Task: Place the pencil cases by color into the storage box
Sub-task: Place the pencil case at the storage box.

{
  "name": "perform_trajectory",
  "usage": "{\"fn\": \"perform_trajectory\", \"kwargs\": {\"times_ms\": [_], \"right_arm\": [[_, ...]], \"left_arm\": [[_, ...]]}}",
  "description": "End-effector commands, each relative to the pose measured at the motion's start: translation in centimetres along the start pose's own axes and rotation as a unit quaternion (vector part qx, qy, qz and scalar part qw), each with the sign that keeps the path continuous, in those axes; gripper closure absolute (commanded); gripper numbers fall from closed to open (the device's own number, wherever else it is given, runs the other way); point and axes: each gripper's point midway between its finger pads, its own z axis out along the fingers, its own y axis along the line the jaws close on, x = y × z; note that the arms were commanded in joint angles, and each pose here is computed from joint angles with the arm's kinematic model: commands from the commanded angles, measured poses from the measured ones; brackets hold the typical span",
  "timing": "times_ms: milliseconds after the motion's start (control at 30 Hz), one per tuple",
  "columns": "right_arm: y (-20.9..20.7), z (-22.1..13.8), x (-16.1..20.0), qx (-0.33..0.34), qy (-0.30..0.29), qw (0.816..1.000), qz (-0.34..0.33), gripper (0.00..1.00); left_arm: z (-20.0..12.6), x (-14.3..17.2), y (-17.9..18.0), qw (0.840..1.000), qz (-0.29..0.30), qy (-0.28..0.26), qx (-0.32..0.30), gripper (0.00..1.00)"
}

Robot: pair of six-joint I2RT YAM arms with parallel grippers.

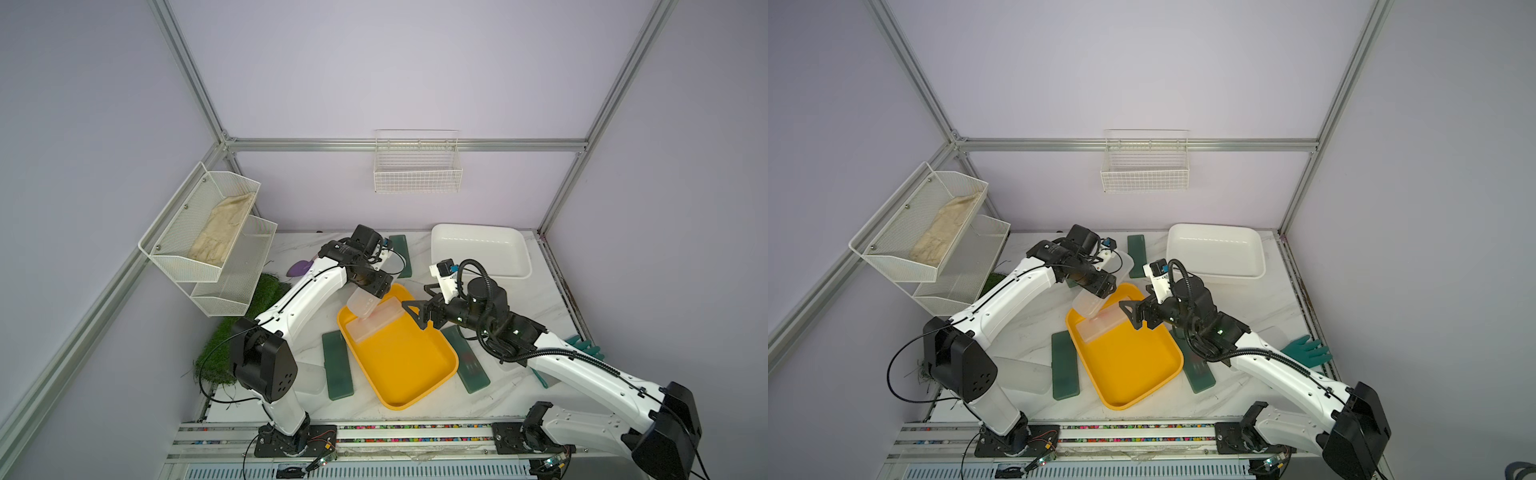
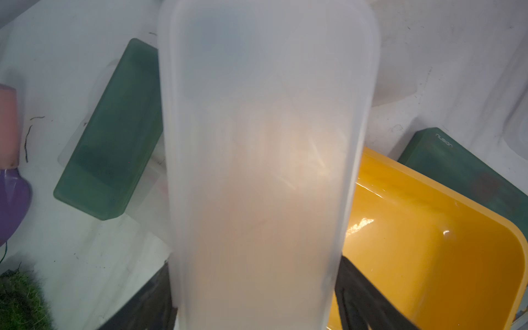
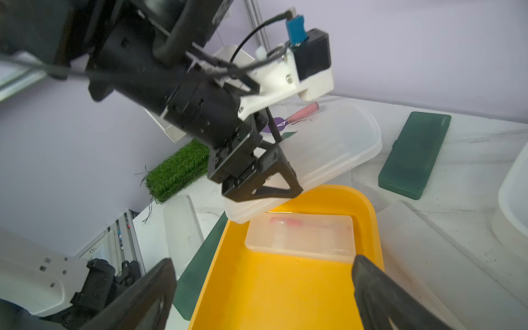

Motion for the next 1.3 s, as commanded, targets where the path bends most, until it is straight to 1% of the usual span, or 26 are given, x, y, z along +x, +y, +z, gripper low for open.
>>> {"fn": "perform_trajectory", "kwargs": {"times_ms": [0,133,267,367,533,667,800,933,1267], "right_arm": [[-1.6,-1.9,0.5,0.012,0.014,0.997,0.077,0.03],[-2.5,-3.9,-0.1,0.003,0.008,0.992,0.123,0.03],[-3.3,-5.3,-0.7,-0.011,0.007,0.988,0.156,0.03],[-4.3,-6.1,-1.5,-0.010,0.000,0.985,0.170,0.03],[-5.7,-6.8,-2.9,-0.001,-0.010,0.984,0.176,0.03],[-6.7,-6.9,-3.3,0.005,-0.010,0.983,0.185,0.03],[-7.4,-6.7,-2.9,0.008,-0.004,0.979,0.202,0.03],[-7.9,-6.6,-2.7,0.007,0.000,0.976,0.219,0.03],[-9.4,-6.1,-3.1,0.018,-0.004,0.975,0.223,0.03]], "left_arm": [[-1.5,0.1,-2.0,0.999,0.048,-0.021,0.016,0.22],[-1.2,1.1,-4.3,0.997,0.071,-0.015,0.039,0.22],[-0.2,2.3,-5.7,0.995,0.086,-0.001,0.050,0.22],[0.4,3.0,-6.5,0.994,0.096,0.007,0.050,0.22],[1.2,3.6,-7.4,0.993,0.107,0.015,0.046,0.22],[1.6,4.1,-8.0,0.992,0.117,0.021,0.039,0.21],[1.7,4.5,-8.2,0.991,0.126,0.021,0.029,0.20],[1.8,4.8,-8.8,0.991,0.131,0.015,0.031,0.20],[2.6,5.2,-9.7,0.989,0.144,0.013,0.040,0.20]]}}
